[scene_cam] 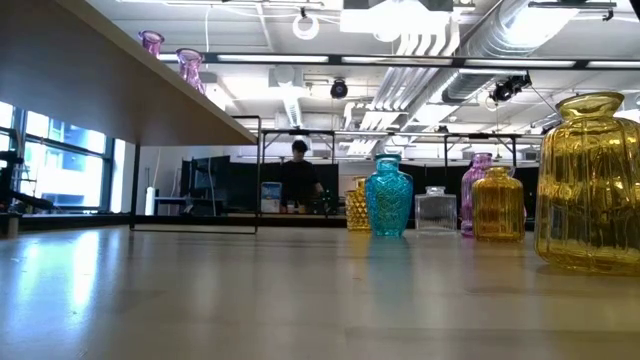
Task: Sort vases onto shelf
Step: Put the bottom blue flower vase on the shelf
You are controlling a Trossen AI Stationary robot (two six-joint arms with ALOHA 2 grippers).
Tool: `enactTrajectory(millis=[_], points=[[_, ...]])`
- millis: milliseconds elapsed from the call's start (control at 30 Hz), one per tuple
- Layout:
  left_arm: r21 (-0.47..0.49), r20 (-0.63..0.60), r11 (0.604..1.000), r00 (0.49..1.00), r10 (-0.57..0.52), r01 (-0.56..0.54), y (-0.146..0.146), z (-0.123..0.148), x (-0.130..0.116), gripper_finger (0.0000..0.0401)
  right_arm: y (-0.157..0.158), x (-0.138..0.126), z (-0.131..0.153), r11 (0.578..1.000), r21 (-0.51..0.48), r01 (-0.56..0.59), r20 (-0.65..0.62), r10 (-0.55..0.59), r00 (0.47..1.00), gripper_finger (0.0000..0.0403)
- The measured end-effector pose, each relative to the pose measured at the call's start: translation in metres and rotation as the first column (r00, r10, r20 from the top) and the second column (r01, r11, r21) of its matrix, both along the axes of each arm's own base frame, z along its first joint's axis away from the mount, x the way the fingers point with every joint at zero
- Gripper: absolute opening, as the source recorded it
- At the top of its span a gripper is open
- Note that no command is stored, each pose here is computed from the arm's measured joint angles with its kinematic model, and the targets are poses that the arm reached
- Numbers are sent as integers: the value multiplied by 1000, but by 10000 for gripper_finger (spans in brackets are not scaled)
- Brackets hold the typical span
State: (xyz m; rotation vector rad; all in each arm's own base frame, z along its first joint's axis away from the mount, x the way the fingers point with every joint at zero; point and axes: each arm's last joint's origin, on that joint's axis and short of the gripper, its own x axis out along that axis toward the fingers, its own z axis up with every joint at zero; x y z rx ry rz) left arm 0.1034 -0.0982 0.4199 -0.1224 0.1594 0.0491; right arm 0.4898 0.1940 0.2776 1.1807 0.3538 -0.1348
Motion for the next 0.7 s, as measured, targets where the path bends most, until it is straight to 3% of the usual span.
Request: enactTrajectory(millis=[700], points=[[0, 0, 1000, 1000, 1, -1, 0, 0, 0, 186, -7, 13, -9, 999, 13, -44, 59, 43, 997, 0]])
